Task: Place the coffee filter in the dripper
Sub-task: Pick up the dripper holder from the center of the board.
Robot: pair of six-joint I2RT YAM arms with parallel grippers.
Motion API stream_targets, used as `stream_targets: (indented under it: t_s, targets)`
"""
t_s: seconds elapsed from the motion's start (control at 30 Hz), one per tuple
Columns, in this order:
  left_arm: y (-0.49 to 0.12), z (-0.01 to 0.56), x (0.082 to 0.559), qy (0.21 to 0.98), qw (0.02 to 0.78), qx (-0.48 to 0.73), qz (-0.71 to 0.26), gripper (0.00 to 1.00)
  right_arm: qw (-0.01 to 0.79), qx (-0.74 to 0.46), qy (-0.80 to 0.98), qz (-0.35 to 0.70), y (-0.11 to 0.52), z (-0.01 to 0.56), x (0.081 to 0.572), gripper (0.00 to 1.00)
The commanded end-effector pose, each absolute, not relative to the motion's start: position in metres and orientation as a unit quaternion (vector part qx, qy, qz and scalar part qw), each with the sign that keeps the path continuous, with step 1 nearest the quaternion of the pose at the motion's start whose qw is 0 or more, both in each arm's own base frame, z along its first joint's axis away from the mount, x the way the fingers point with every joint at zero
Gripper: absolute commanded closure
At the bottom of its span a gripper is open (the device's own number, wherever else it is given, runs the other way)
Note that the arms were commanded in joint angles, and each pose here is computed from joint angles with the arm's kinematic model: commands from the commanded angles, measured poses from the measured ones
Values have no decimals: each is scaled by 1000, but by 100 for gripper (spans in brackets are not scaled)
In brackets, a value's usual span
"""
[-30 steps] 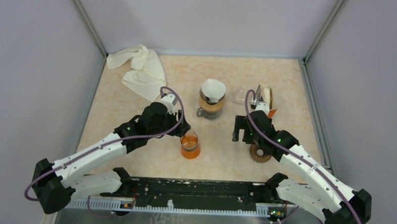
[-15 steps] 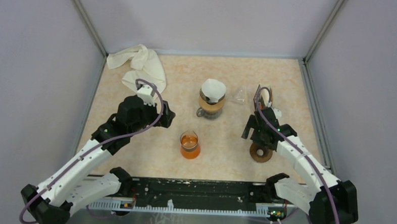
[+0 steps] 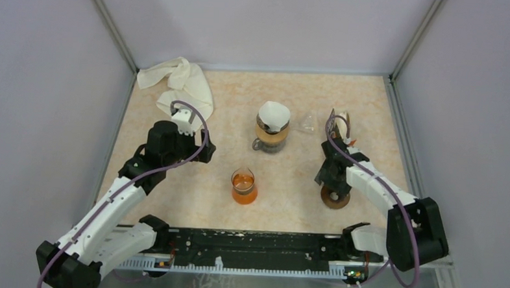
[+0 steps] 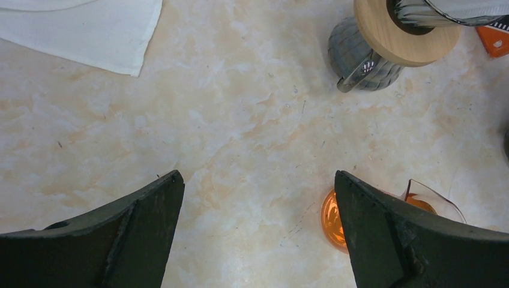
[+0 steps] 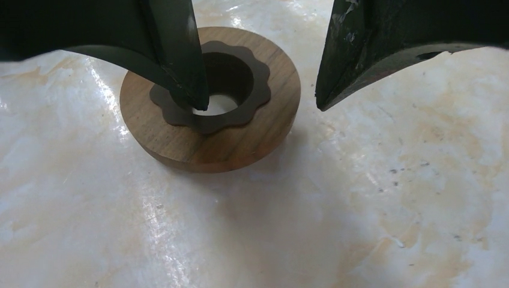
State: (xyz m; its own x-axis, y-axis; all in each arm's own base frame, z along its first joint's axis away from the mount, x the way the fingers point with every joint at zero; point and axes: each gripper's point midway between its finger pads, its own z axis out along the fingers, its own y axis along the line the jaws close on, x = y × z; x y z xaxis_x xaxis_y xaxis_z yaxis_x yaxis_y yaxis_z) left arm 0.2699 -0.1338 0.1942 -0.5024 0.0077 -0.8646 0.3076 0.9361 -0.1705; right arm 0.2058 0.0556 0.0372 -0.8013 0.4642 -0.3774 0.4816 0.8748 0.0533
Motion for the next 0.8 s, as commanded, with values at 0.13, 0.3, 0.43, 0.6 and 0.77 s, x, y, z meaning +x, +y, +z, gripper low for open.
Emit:
stream_targets:
  t_s: [0.13, 0.3, 0.43, 0.6, 0.77]
  targets:
    - [-125, 199, 275, 845, 507, 98, -140, 1, 162, 275, 946, -63, 49, 21, 209, 46]
    - [-120, 199, 275, 844, 510, 91, -136, 1, 161, 267, 947, -71, 48, 23, 210, 69]
    - [-118, 200, 276, 843, 512, 88, -136, 1, 174, 261, 947, -66, 47, 31, 212, 79]
    - [-118, 200, 276, 844, 510, 87, -138, 0, 203, 245, 946, -57, 47, 49, 217, 85]
    - [-118, 200, 275, 843, 512, 84, -142, 1, 236, 210, 947, -56, 55, 75, 224, 85]
